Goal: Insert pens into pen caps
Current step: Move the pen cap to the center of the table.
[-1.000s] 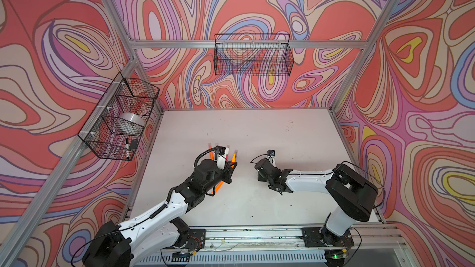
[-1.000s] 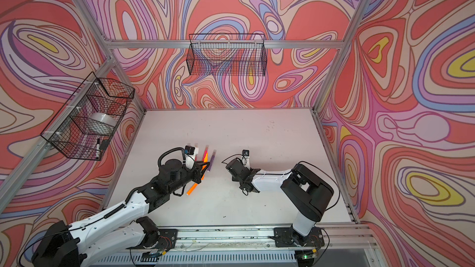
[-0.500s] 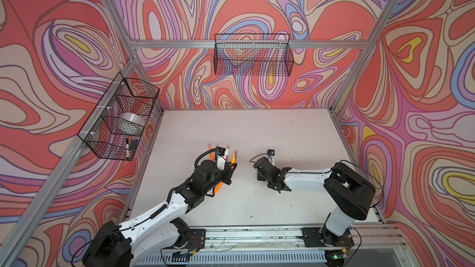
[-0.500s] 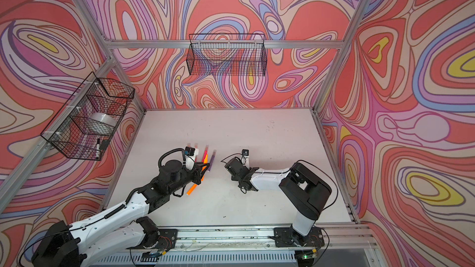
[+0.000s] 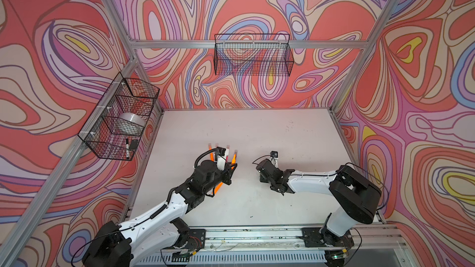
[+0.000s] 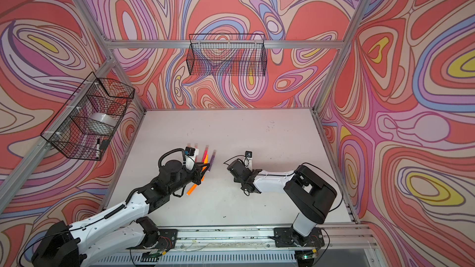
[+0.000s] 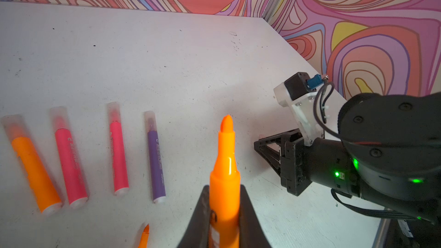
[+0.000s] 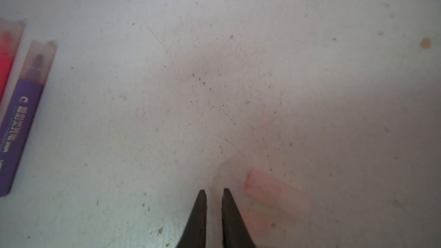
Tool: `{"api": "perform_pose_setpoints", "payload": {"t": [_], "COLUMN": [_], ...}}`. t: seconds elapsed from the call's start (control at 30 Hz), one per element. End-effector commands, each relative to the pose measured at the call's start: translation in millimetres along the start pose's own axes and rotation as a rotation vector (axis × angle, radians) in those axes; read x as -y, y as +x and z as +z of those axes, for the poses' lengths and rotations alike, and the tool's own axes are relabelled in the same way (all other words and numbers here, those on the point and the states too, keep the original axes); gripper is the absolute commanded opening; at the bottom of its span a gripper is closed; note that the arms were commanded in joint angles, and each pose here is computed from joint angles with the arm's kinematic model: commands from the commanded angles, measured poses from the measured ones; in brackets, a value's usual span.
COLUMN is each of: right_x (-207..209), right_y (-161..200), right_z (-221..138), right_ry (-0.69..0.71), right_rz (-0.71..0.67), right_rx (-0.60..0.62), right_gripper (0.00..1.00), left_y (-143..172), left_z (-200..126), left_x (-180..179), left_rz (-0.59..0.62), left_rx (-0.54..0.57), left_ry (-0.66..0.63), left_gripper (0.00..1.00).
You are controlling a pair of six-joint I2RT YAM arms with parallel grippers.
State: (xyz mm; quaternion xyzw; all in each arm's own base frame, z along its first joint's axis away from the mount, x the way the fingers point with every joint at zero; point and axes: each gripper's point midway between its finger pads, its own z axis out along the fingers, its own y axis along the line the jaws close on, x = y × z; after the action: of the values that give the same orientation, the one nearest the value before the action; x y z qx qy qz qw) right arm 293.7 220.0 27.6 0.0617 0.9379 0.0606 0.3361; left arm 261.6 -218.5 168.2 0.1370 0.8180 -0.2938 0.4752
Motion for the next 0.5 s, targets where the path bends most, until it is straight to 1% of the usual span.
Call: {"api": "perform_pose_setpoints", "payload": {"t": [0.0, 0.3, 0.47], "right_x": [12, 31, 45], "right_y": [4, 17, 23], "right_z": [-5, -18, -20], "right_ry": [0.018, 0.028, 0.069], "right_rz": [0.026, 0.052, 0.054], "right_rx": [-0.009, -0.035, -0.041], "right_gripper": [0.13, 0.12, 0.12], "left_y": [-3, -4, -4], "left_z": [-3, -4, -4], "left_x": [2, 3, 4], "left_rz": [0.001, -0.001, -0.007], "left_rx": [0.020, 0.022, 0.019], "left_ry": [0.013, 0.018, 0.024], "left_gripper": [0.00, 0.00, 0.00]}}
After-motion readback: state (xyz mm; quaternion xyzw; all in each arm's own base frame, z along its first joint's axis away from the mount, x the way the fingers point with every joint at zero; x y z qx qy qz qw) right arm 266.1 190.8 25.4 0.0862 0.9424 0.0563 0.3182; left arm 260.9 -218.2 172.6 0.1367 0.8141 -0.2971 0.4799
